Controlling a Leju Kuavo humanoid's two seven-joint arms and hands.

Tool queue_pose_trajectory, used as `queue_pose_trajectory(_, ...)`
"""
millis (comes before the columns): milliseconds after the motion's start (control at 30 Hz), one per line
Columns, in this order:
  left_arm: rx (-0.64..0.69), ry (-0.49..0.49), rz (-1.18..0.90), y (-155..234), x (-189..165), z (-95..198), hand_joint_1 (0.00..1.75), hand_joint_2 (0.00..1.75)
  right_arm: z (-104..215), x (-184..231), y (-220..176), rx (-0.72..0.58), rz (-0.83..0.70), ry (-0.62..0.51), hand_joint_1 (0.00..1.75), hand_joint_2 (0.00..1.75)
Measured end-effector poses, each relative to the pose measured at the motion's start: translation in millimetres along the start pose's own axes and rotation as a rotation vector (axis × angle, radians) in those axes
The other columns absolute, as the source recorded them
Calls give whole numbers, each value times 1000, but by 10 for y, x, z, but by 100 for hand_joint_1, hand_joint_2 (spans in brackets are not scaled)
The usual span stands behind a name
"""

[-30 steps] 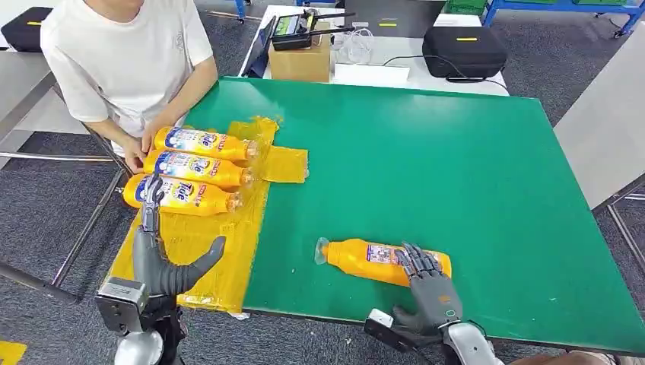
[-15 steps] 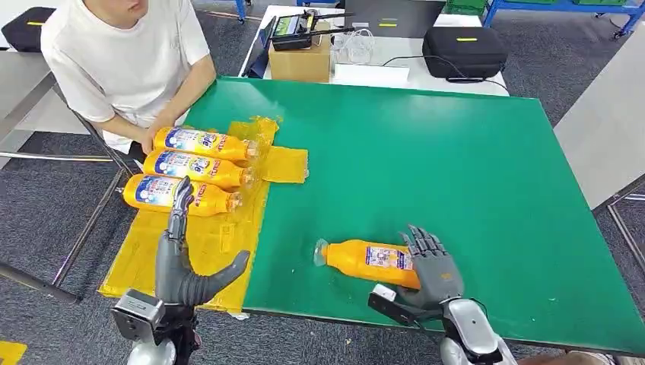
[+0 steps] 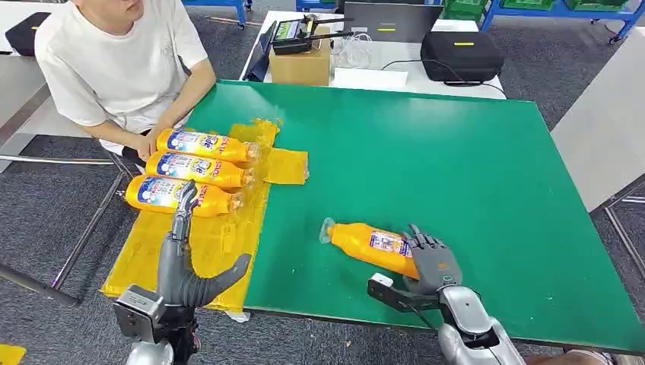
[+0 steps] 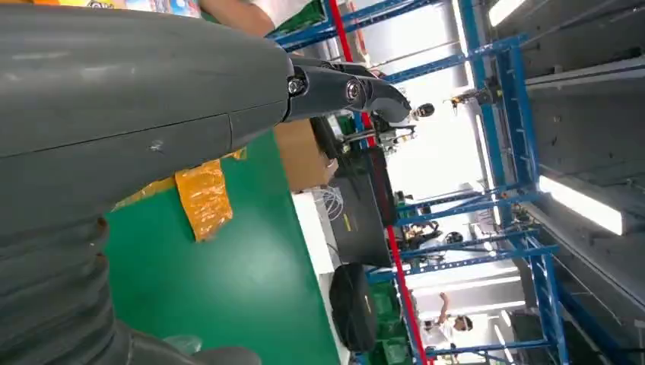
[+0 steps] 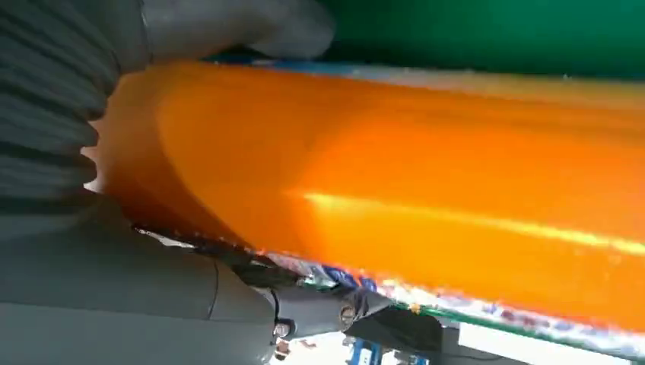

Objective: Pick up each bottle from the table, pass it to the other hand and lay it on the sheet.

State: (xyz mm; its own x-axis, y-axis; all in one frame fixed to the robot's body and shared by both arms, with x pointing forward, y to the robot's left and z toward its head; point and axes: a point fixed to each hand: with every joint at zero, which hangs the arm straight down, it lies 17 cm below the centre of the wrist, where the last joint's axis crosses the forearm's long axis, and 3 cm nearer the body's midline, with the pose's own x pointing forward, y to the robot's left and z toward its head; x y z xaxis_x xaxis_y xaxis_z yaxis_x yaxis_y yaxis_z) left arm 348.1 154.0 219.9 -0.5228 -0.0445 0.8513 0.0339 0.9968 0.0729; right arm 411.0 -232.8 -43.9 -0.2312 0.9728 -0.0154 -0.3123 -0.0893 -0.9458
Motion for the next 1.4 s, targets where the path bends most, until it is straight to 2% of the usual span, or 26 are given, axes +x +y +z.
queue_pose_trajectory(333,3,1,-3,8,-5,-3,0,175,-65,-113,54,44,-39,6,175,175)
queue_pose_trajectory(467,-6,-2,17,-10,-8,-17,0,175,-67,-172,119,112,-197,-65,175,175)
queue_pose_trajectory(533,-7,-10,28,-13,-9,-32,0,175,-49,-194,122,136,-335,-120,175,175)
queue_pose_trajectory(600,-6,-15,35,-11,-10,-36,0,175,-15,-189,116,129,-418,-154,175,175)
queue_pose_trajectory(800,-11,-18,38,-12,-26,-50,0,175,10,-263,115,121,-457,-150,175,175)
queue_pose_trajectory(900,-12,-14,38,-18,-35,-42,0,175,35,-207,58,70,-524,-171,175,175)
queue_pose_trajectory(967,-19,37,40,-40,-122,-10,0,175,89,5,-76,2,-652,-225,175,175)
queue_pose_trajectory(1000,-26,83,40,-65,-202,25,0,0,142,137,-175,-44,-736,-259,169,175)
queue_pose_trajectory(1033,-23,120,36,-70,-278,56,0,175,207,266,-263,-89,-812,-286,175,175)
queue_pose_trajectory(1133,6,207,122,-98,-433,118,0,175,372,585,-589,-242,-939,-328,175,175)
queue_pose_trajectory(1267,9,230,219,-223,-429,141,0,175,463,690,-1250,-467,-1032,-356,175,175)
queue_pose_trajectory(1400,-5,230,240,-309,-396,144,0,175,544,709,-1510,-543,-1075,-367,175,175)
